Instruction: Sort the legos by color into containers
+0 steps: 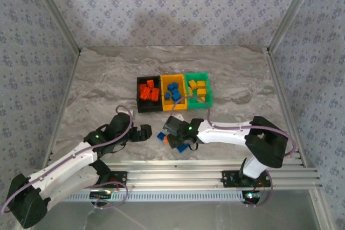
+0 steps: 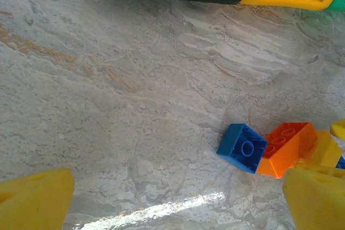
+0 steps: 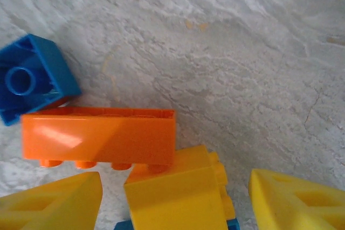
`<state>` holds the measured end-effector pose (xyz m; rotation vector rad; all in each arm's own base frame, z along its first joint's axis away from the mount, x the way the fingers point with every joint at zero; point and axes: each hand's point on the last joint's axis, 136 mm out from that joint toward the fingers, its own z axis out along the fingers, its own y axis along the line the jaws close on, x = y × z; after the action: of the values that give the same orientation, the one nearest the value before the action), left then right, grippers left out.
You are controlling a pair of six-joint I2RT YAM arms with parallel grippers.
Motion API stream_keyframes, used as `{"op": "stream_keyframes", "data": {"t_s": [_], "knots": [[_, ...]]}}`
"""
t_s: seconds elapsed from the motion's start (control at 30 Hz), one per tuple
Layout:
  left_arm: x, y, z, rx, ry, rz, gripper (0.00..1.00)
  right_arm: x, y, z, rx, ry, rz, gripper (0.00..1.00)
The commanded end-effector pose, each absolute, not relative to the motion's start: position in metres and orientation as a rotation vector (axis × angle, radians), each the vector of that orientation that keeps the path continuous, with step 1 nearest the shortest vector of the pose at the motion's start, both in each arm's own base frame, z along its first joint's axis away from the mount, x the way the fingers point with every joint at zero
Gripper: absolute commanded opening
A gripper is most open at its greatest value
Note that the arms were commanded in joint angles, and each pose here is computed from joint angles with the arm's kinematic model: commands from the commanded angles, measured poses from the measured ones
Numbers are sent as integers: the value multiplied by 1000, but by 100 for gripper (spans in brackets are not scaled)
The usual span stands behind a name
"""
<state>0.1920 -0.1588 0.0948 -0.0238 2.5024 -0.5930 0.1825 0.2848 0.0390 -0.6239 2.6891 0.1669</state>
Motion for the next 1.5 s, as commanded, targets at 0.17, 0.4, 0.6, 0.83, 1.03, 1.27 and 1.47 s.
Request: {"op": "stream_keyframes", "data": {"t_s": [0.17, 0.4, 0.6, 0.83, 1.03, 1.27, 1.47], "knots": [[193, -155, 96, -42, 2494, -590, 100, 181, 274, 23, -649, 2722, 54, 68], [194, -156, 97, -41, 2491, -598, 100, 188, 276, 33, -635, 2669, 88, 45], [194, -156, 100, -36, 2480, -608, 100, 195, 270, 74, -590, 2580, 127, 37], [194, -158, 103, -36, 2465, -624, 100, 248, 242, 134, -337, 2472, 206, 36], [194, -157, 102, -39, 2471, -624, 100, 328, 202, 152, 11, 2434, 228, 37], [192, -159, 101, -47, 2482, -638, 100, 402, 185, 139, 244, 2473, 144, 39], [190, -158, 99, -50, 2492, -641, 100, 430, 188, 116, 357, 2510, 116, 42]]}}
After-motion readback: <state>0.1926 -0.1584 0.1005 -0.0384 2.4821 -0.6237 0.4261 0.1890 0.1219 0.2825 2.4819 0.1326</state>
